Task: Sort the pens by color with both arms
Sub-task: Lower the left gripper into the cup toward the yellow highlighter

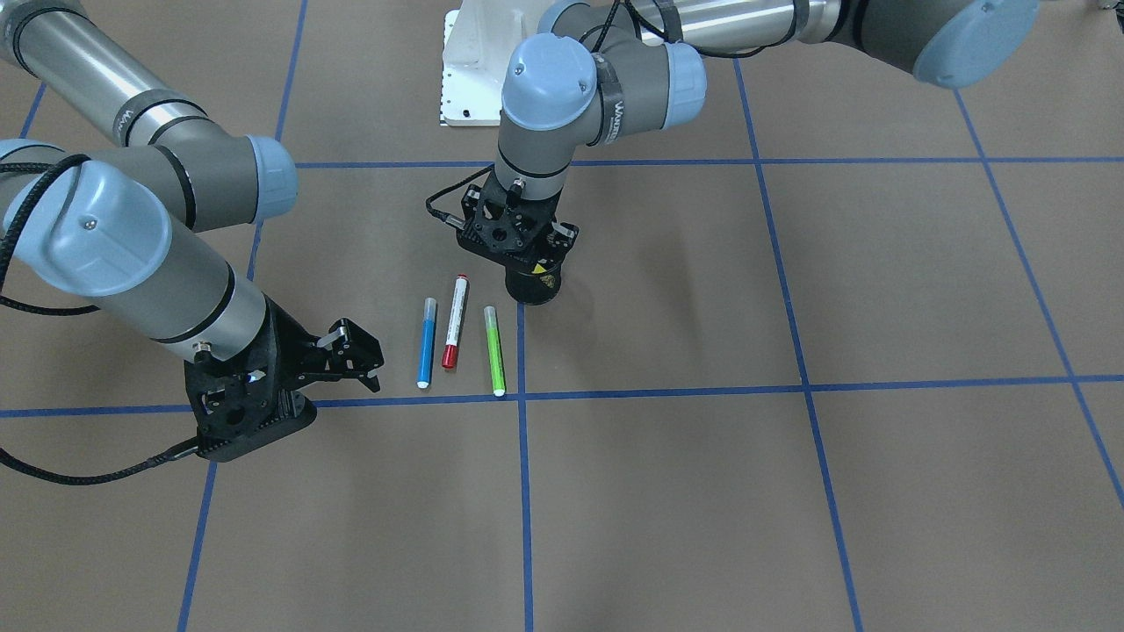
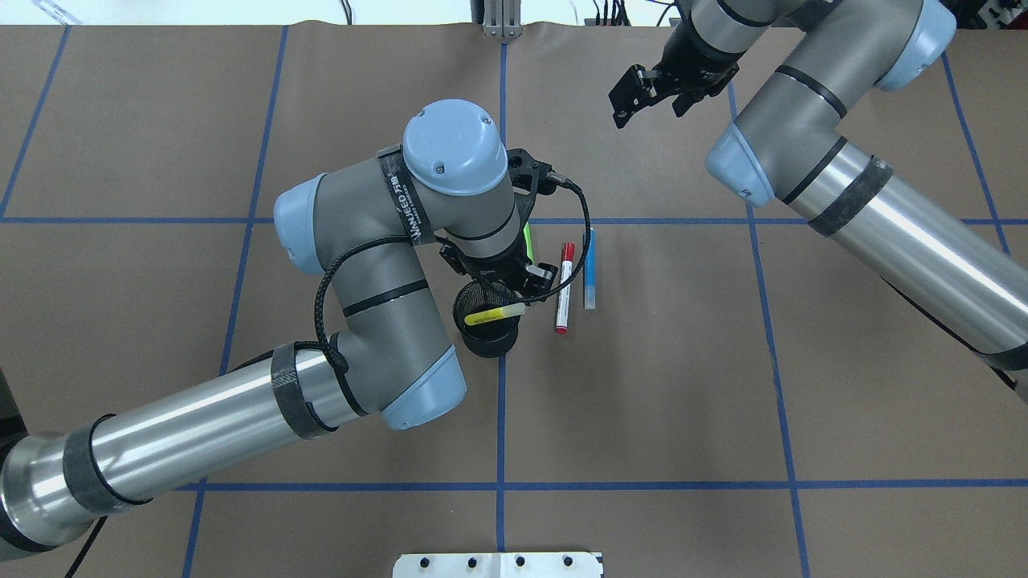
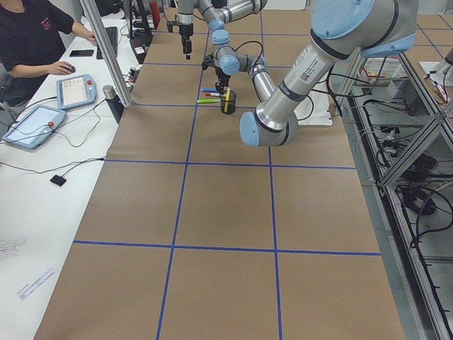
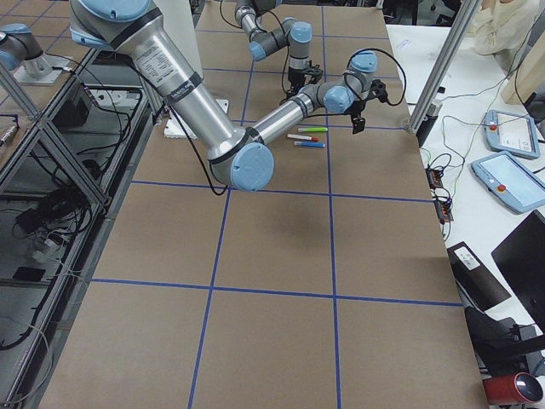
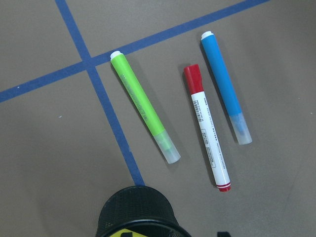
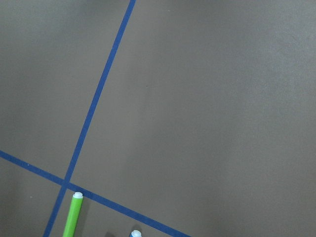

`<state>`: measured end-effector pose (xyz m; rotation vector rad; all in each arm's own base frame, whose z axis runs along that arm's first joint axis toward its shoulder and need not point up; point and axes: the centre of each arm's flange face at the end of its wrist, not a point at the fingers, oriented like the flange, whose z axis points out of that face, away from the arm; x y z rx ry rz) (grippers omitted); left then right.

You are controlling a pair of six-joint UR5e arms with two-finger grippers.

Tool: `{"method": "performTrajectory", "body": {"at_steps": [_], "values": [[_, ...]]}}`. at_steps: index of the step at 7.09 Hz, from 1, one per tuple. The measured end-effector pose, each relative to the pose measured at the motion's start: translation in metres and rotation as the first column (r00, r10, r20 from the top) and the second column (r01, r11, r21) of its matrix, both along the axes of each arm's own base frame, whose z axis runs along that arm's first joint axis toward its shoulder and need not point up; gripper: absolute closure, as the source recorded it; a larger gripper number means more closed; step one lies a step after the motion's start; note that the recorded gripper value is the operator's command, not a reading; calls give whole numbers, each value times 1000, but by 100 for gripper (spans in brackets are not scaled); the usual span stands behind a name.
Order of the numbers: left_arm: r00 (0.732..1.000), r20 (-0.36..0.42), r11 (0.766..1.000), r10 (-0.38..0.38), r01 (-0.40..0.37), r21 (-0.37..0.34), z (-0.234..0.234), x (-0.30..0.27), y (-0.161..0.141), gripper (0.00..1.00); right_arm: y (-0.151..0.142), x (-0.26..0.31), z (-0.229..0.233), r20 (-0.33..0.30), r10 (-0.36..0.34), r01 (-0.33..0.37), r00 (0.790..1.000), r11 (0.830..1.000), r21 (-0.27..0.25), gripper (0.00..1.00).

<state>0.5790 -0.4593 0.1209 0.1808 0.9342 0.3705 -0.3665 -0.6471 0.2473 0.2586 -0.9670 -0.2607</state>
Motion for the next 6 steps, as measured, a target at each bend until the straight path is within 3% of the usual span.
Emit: {"method": "performTrajectory", "body": {"at_steps": [6], "values": [[1000, 6, 1000, -14, 14, 0, -1, -9, -2, 35, 1, -1, 0, 0, -2, 2, 1000, 1000, 0, 1]]}}
